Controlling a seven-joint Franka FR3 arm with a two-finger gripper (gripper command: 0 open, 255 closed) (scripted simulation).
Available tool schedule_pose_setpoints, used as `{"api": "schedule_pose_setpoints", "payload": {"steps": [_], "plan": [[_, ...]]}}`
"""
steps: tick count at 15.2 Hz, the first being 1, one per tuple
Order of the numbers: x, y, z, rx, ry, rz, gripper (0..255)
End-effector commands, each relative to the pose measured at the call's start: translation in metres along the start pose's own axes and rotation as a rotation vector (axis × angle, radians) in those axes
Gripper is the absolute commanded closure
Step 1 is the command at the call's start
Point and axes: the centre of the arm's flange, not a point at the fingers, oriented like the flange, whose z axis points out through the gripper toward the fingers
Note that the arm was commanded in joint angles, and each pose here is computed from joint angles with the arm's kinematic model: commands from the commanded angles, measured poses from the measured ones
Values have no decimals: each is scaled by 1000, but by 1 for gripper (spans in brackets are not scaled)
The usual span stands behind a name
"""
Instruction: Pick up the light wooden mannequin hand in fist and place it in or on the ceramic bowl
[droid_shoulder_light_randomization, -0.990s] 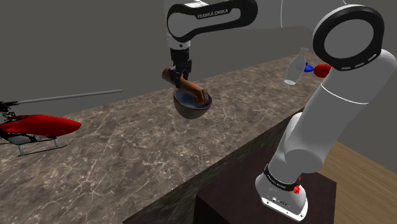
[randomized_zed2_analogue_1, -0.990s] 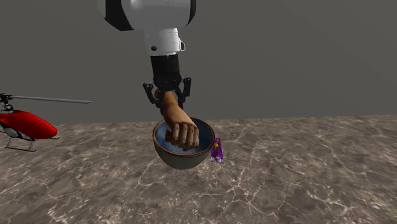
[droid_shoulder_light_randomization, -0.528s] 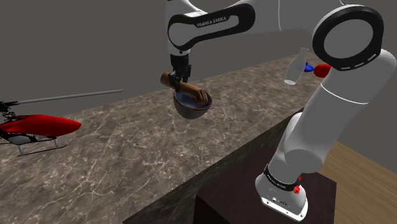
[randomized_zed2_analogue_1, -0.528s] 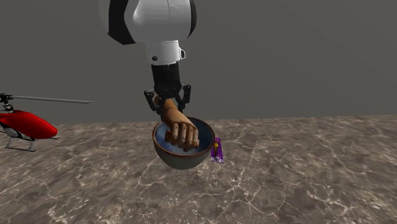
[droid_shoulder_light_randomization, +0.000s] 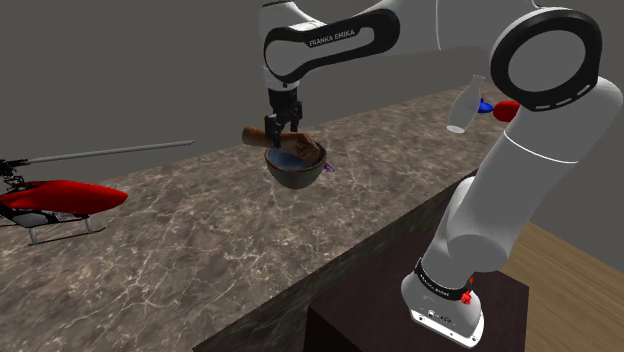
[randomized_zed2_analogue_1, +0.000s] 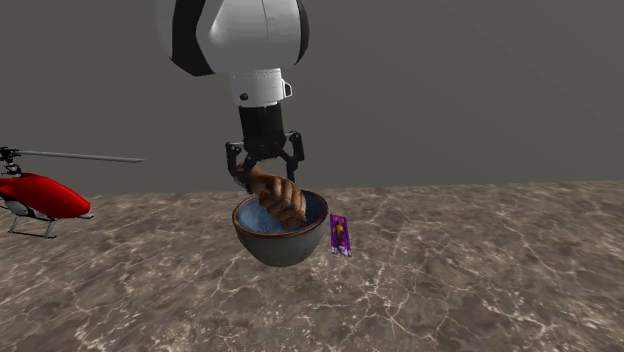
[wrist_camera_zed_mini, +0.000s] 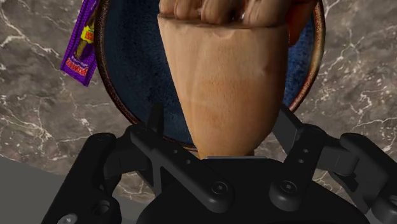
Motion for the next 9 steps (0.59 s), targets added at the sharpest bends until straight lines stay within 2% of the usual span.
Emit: {"api": "schedule_pose_setpoints", "payload": {"steps": [1,3,7,9], "plan": [[0,0,1,0,-3,0,0],[1,1,-1,0,-3,0,0],[1,1,-51,0,-3,0,0],[1,1,-51,0,-3,0,0]]}}
